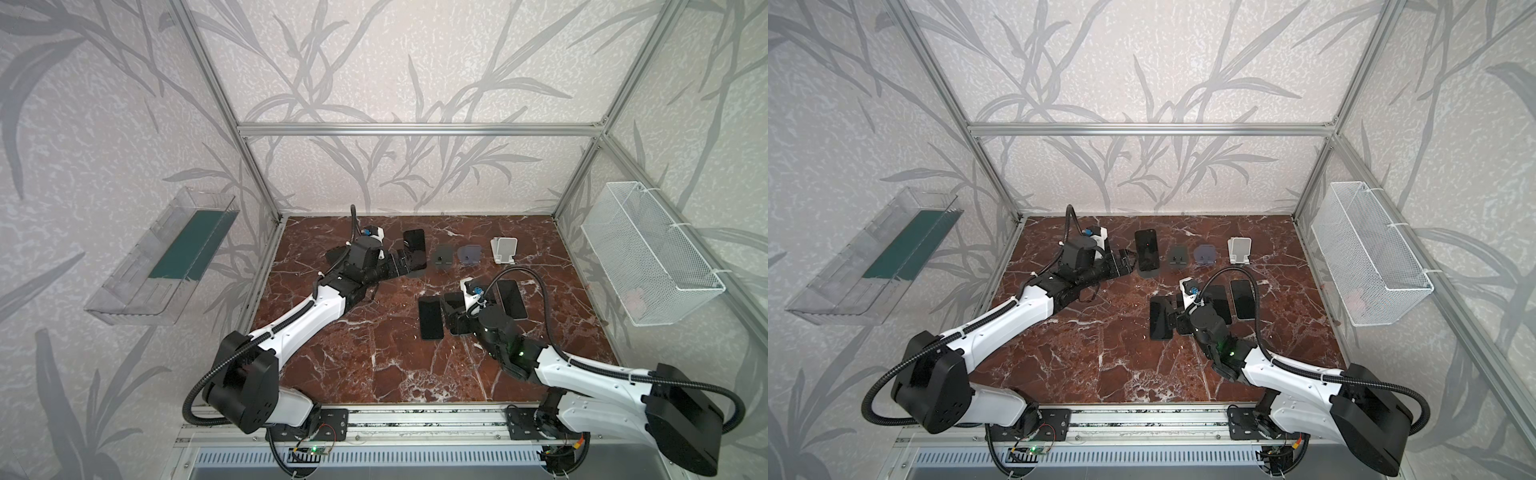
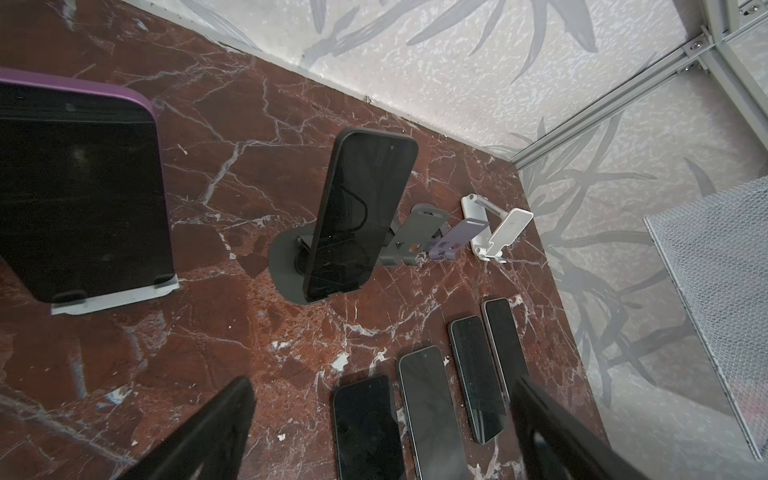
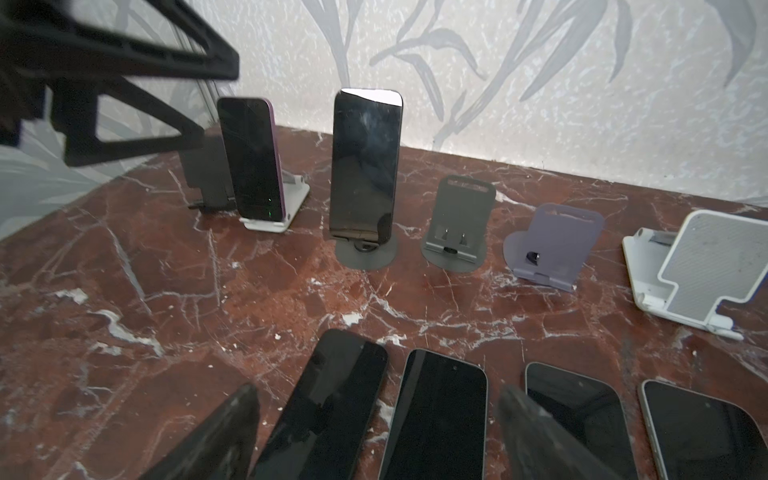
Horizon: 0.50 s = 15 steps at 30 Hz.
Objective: Remove the phone from the phone stand
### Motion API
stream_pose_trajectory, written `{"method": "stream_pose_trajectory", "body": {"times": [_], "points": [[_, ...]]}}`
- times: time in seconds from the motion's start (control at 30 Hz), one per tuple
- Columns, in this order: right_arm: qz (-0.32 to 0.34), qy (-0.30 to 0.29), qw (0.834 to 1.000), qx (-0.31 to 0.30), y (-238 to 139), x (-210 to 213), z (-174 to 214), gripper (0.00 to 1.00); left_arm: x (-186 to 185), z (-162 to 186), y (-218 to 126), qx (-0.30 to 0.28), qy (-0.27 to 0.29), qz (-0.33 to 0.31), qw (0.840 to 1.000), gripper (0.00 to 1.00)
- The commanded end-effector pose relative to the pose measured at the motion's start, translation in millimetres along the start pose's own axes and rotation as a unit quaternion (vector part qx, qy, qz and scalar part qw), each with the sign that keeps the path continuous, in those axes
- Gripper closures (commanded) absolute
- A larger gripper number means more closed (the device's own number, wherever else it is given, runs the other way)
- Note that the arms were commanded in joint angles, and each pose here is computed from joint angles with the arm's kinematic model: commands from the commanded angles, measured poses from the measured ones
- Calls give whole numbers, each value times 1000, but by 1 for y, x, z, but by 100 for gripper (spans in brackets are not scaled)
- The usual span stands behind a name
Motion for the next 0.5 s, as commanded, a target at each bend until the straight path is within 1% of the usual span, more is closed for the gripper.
{"method": "stream_pose_trajectory", "body": {"times": [0.0,0.13,0.17,0.3,0.37,0.4,0.43,0.47], "points": [[18,17,998,-59,3,-2,-7,11,0,-6,-2,-14,36,-47,998,1],[54,21,996,-61,7,-10,3,8,-4,-5,-2,-25,58,-74,995,1],[58,31,995,-74,6,-10,0,8,-5,-5,-2,-29,64,-81,994,1],[121,47,988,-89,5,-24,5,5,-12,0,4,-35,91,-109,989,1],[179,58,977,-101,3,-35,7,3,-19,4,11,-32,116,-130,984,1],[214,63,969,-108,2,-40,7,0,-24,5,15,-32,131,-146,980,1],[241,64,962,-115,1,-45,6,1,-28,8,20,-28,145,-160,976,1],[248,63,960,-116,1,-47,5,1,-35,10,24,-26,158,-170,972,1]]}}
Point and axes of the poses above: each gripper's point midway between its finger pads, its own y axis out along the fingers, its own x axis along the line the jaws close on, z = x × y, the point moved 8 cm from there along -y, back along the fingers, and after that the axes turned 7 degrees about y, right-handed, at the moved point
